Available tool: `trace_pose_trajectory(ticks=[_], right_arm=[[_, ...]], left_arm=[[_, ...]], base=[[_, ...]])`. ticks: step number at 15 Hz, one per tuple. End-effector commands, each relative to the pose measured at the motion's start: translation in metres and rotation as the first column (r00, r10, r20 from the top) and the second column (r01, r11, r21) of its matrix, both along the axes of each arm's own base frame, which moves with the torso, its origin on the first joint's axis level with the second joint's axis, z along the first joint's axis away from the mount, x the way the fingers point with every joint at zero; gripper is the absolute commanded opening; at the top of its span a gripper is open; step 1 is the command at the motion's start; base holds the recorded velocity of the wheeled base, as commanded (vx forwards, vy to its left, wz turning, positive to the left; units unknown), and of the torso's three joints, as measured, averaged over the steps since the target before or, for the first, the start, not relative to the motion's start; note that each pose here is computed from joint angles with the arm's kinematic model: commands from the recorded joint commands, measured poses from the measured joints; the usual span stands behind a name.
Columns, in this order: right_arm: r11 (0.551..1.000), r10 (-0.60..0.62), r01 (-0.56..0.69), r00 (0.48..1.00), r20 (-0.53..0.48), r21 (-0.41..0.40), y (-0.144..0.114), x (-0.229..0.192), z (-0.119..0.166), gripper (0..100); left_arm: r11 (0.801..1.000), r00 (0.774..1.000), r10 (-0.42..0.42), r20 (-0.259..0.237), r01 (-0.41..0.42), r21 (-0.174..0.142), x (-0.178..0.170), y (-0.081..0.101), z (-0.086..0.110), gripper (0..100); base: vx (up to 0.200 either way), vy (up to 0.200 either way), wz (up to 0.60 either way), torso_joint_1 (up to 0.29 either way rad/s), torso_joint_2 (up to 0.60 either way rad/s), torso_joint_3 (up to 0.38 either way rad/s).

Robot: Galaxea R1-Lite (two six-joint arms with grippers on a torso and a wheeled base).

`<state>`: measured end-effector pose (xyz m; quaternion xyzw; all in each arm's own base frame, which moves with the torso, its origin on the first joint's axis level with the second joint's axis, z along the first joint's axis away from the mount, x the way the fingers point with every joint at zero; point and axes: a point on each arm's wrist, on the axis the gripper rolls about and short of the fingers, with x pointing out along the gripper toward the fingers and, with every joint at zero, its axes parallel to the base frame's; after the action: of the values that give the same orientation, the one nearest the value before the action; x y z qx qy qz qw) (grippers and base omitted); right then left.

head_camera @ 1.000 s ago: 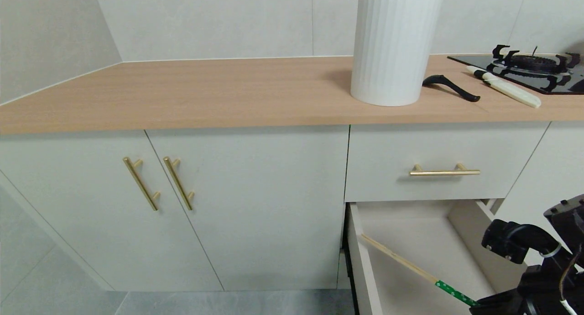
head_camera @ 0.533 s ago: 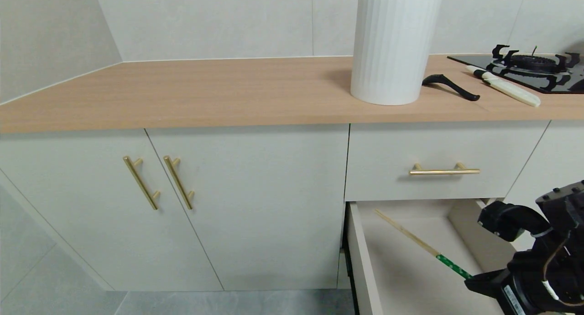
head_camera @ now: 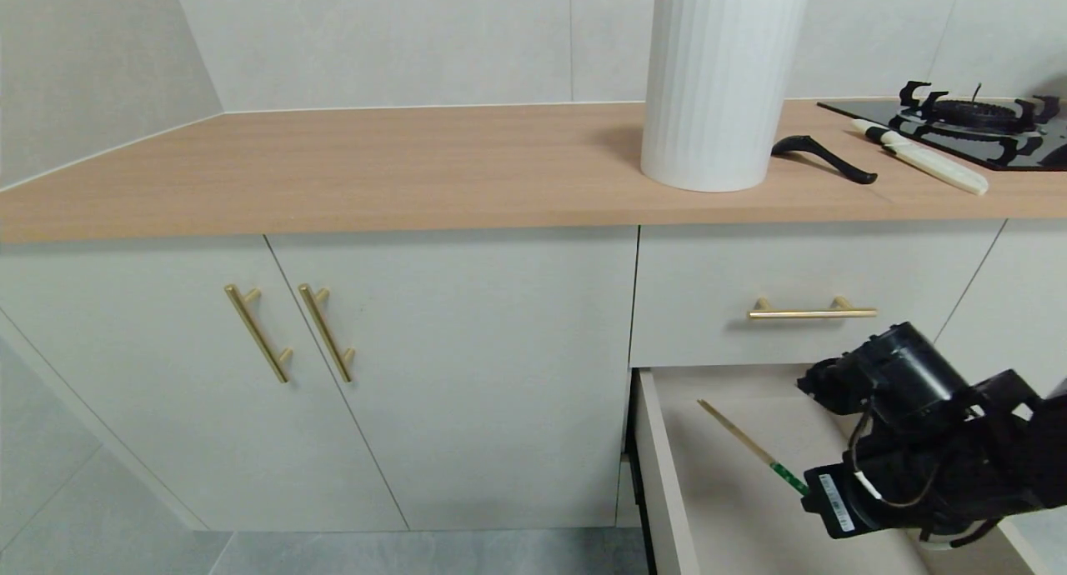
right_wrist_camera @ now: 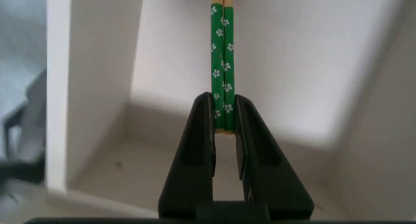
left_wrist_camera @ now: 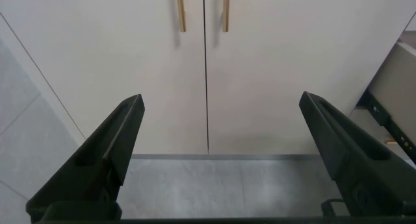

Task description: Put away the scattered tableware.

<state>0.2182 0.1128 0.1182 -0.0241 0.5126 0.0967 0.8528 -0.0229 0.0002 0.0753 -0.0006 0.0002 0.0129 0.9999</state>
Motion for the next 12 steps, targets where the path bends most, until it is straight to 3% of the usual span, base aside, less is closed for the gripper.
trace_pose_trajectory(ticks=[1,4,8,10,12], right_arm=[[0.997,-0.078,0.078,0.994,-0.082,-0.004,0.024,0.030,-0.041,0],[0.992,-0.130,0.130,0.989,-0.071,-0.004,0.035,0.044,-0.070,0],[0.990,-0.137,0.132,0.986,-0.093,-0.057,0.051,0.045,-0.108,0],[0.981,-0.163,0.152,0.982,-0.093,-0.121,0.050,0.045,-0.124,0],[0.982,-0.158,0.148,0.984,-0.086,-0.120,0.052,0.046,-0.138,0]], left_arm=[[1.000,1.000,0.000,-0.001,0.000,0.000,0.000,0.000,0.000,100],[1.000,1.000,0.000,-0.001,0.000,0.000,0.000,0.000,0.000,100],[1.000,1.000,0.000,-0.001,0.000,0.000,0.000,0.000,0.000,100],[1.000,1.000,0.000,-0.001,0.000,0.000,0.000,0.000,0.000,100],[1.000,1.000,0.000,-0.001,0.000,0.000,0.000,0.000,0.000,100]], base=[[0.000,0.000,0.00,0.000,0.00,0.000],[0.000,0.000,0.00,0.000,0.00,0.000],[0.000,0.000,0.00,0.000,0.00,0.000],[0.000,0.000,0.00,0.000,0.00,0.000],[0.000,0.000,0.00,0.000,0.00,0.000]])
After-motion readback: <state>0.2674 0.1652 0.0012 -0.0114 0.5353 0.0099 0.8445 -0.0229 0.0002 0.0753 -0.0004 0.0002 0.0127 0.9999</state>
